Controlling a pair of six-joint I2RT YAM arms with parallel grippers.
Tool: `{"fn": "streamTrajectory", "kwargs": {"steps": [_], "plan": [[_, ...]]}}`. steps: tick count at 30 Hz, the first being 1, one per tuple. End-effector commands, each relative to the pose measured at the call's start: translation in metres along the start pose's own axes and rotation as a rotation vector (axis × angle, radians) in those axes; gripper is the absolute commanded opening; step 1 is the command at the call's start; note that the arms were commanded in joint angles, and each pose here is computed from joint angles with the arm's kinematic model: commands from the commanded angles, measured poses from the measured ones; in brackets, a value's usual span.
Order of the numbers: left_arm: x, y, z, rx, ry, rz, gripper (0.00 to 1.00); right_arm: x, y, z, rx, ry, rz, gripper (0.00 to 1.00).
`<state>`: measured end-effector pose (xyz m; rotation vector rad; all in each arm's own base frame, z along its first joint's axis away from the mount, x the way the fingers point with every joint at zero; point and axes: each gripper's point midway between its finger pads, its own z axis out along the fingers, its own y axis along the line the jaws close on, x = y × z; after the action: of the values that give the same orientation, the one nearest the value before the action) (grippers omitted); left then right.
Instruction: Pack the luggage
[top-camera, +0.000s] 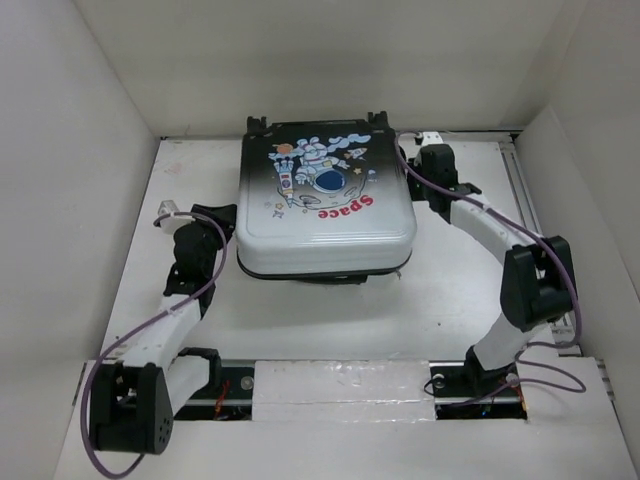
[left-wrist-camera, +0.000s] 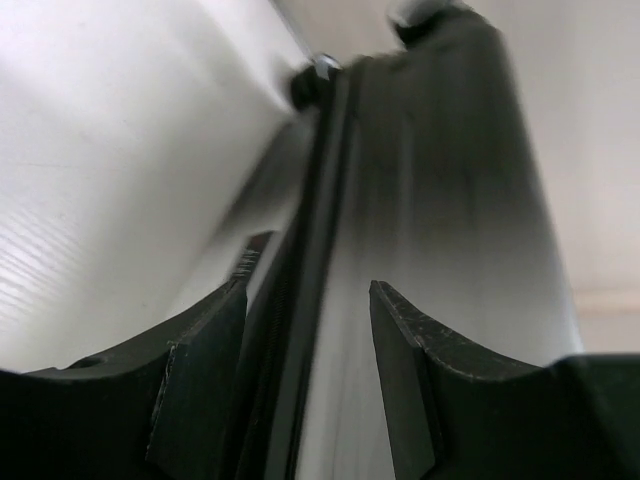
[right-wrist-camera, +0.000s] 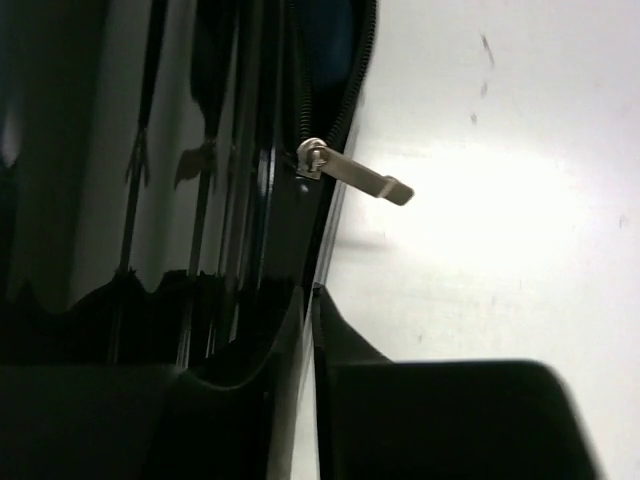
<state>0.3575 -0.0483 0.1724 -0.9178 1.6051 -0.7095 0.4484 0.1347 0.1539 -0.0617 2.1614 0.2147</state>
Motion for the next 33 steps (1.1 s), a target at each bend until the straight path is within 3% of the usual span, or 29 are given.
{"fn": "streamTrajectory", "kwargs": {"steps": [1,3,4,8,10,11,13,14,15,18,19,20,25,28,30,33], "plan": [[0.049,-0.057,-0.039,0.259,0.223,0.091,0.48,-0.071,0.130,-0.037,-0.474,-0.151,-0.049,0.16],[0.044,-0.056,-0.041,0.253,0.200,0.104,0.51,-0.085,0.109,-0.046,-0.400,-0.184,-0.030,0.29],[0.041,-0.061,-0.040,0.258,0.196,0.117,0.51,-0.091,0.100,-0.054,-0.378,-0.208,-0.024,0.40],[0.042,-0.068,-0.030,0.247,0.218,0.130,0.51,-0.123,0.051,-0.122,-0.252,-0.358,0.029,0.56],[0.044,-0.062,-0.025,0.220,0.216,0.131,0.51,-0.099,0.030,-0.132,-0.185,-0.310,0.044,0.56],[0.041,-0.063,-0.024,0.221,0.200,0.120,0.51,-0.100,0.027,-0.159,-0.187,-0.362,0.046,0.54],[0.035,-0.061,-0.021,0.201,0.169,0.119,0.51,-0.076,0.039,-0.179,-0.254,-0.387,0.051,0.45],[0.035,-0.061,-0.021,0.201,0.169,0.119,0.52,-0.029,0.039,-0.169,-0.278,-0.325,0.057,0.42],[0.035,-0.061,-0.021,0.201,0.169,0.119,0.52,-0.027,0.044,-0.197,-0.323,-0.403,0.076,0.33],[0.032,-0.066,-0.016,0.201,0.175,0.118,0.52,0.042,0.051,-0.204,-0.387,-0.337,0.064,0.16],[0.030,-0.071,-0.016,0.210,0.169,0.117,0.52,0.045,0.047,-0.225,-0.396,-0.389,0.080,0.13],[0.030,-0.071,-0.016,0.210,0.169,0.117,0.52,0.067,0.038,-0.225,-0.358,-0.346,0.087,0.12],[0.021,-0.075,-0.026,0.226,0.136,0.094,0.52,0.094,0.038,-0.234,-0.412,-0.373,0.157,0.21],[0.013,-0.073,-0.036,0.216,0.105,0.107,0.54,0.103,0.032,-0.209,-0.336,-0.318,0.194,0.23],[0.009,-0.069,-0.042,0.194,0.089,0.126,0.54,0.122,0.029,-0.184,-0.279,-0.218,0.179,0.32],[0.015,-0.057,-0.045,0.172,0.102,0.143,0.54,0.121,0.032,-0.166,-0.265,-0.203,0.131,0.36]]}}
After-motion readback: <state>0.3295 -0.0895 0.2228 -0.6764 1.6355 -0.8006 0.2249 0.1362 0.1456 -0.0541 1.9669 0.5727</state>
